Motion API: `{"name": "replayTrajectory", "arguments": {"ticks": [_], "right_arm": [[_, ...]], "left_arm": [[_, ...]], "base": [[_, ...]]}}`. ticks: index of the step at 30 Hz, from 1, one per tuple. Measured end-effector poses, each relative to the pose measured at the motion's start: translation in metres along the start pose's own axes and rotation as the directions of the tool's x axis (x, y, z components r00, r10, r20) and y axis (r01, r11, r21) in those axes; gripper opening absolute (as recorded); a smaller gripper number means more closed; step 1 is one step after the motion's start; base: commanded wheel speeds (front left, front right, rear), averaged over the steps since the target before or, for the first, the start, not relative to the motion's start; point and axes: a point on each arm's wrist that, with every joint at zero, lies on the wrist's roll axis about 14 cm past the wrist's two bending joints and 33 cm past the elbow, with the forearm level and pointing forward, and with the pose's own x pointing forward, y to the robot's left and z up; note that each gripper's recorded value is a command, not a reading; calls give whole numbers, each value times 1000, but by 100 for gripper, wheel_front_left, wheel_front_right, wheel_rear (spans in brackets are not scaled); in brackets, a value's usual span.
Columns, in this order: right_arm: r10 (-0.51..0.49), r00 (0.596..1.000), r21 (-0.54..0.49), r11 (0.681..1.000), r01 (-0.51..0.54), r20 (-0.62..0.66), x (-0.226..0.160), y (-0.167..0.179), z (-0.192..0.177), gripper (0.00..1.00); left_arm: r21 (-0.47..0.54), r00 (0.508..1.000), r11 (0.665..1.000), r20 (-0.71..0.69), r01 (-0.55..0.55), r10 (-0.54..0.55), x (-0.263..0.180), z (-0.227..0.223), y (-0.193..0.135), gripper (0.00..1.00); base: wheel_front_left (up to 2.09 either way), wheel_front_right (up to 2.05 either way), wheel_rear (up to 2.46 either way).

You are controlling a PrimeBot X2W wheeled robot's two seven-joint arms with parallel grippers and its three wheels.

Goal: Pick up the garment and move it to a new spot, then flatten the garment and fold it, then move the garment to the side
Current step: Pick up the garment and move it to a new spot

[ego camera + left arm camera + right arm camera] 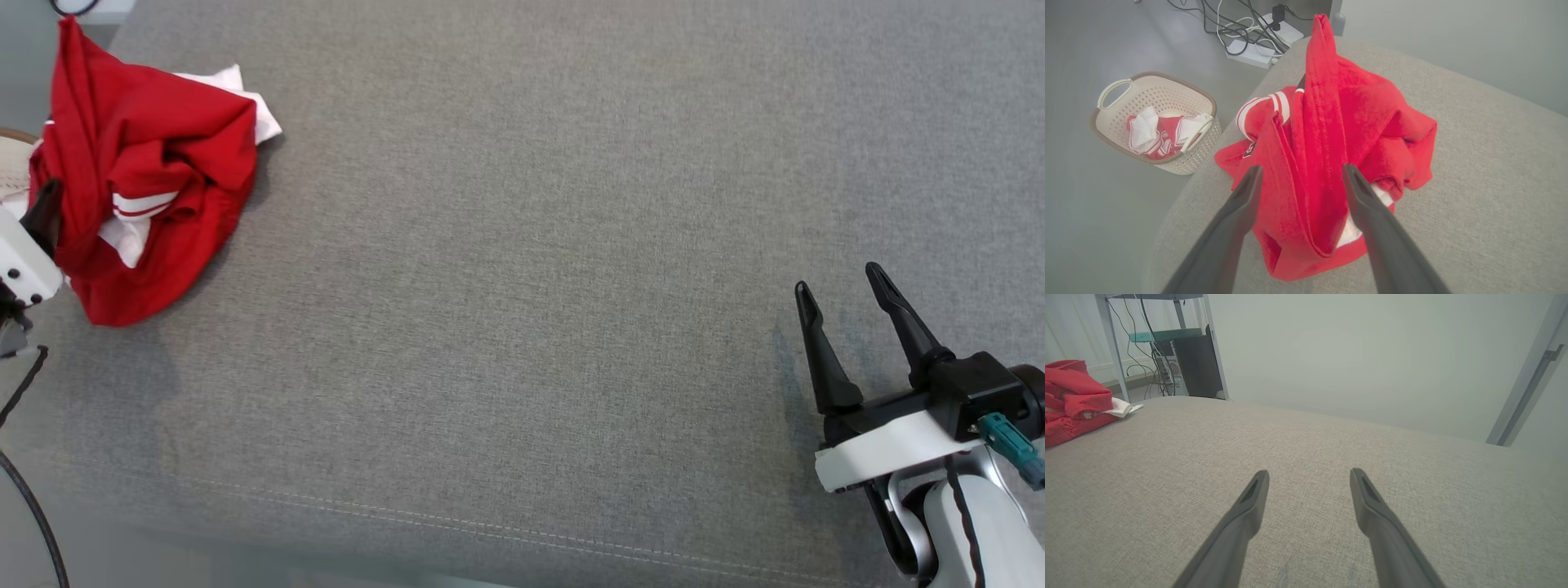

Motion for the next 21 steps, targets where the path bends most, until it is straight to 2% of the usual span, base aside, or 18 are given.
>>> {"name": "replayTrajectory", "arguments": {"ticks": [7, 8, 9, 10, 14, 19, 21], "right_arm": [[-1, 1000, -2, 1000, 1, -15, 9, -9, -10, 100], [-5, 1000, -1, 1000, 5, -22, 10, -11, -13, 100], [-7, 1000, 0, 1000, 7, -28, 10, -12, -16, 100], [-10, 999, 1, 1000, 10, -38, 10, -13, -19, 100], [-19, 999, 4, 1000, 20, -48, 10, -18, -24, 100], [-27, 999, 1, 1000, 27, -39, 12, -21, -21, 100], [-28, 999, 1, 1000, 28, -33, 13, -21, -19, 100]], "left_arm": [[-35, 991, 998, -128, -44, 39, 22, -41, 8, 100], [-37, 990, 998, -132, -47, 42, 28, -40, 6, 66], [-37, 990, 998, -137, -49, 43, 30, -40, 6, 40], [-41, 987, 998, -157, -51, 44, 32, -43, 5, 1], [-56, 984, 997, -173, -61, 50, 37, -50, 5, 0], [-13, 992, 997, -95, -80, 78, 38, -33, 10, 0], [27, 996, 996, -29, -84, 85, 36, -12, 12, 0]], "base": [[0, 0, 0], [0, 0, 0], [0, 0, 0], [0, 0, 0], [0, 0, 0], [0, 0, 0], [0, 0, 0]]}}
